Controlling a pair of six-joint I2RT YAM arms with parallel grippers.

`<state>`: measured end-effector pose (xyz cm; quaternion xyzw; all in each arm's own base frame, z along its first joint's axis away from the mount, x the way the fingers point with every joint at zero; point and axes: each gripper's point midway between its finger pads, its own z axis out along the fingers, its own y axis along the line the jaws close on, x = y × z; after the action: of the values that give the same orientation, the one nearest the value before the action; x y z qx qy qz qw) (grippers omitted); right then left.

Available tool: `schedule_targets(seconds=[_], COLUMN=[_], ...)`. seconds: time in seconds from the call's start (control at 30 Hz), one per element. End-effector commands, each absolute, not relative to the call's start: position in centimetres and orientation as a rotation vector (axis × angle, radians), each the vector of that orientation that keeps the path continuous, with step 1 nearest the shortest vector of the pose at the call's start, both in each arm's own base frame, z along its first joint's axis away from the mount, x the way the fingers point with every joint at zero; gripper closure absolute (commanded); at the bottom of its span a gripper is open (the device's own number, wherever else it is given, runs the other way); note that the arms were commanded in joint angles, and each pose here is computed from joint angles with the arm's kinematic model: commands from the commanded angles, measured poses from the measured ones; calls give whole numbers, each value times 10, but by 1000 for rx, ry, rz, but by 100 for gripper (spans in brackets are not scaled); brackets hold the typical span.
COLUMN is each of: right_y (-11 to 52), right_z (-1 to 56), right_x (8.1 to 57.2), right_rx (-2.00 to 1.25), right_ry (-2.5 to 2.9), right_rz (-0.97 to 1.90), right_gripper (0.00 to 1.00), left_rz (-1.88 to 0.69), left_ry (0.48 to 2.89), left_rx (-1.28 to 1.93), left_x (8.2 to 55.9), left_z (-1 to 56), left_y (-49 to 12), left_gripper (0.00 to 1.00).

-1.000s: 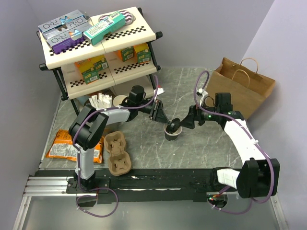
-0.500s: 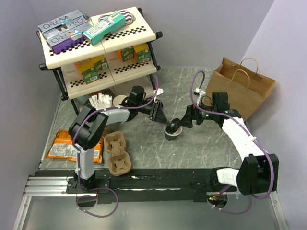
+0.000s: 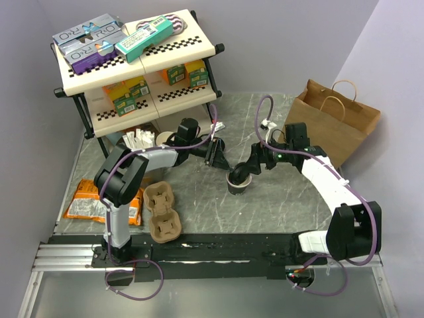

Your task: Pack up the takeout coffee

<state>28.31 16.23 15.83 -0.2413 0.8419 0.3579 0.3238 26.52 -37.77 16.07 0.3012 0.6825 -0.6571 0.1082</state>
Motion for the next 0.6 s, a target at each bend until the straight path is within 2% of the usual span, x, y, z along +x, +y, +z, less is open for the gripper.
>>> schedule_targets(seconds=[0.0, 0.57], right_y=[169, 174], right_z=[176, 173], right_x=[298, 303], right_rx=[-675, -679], right_ry=[2138, 2152], right_rz=[914, 920], right_gripper=[0, 0], left_rz=[-1863, -1715], left_ry=[1899, 1911], left_rx=[936, 911], left_x=[277, 299], left_z=[189, 191], left_y=[-379, -381], left_gripper=[49, 46])
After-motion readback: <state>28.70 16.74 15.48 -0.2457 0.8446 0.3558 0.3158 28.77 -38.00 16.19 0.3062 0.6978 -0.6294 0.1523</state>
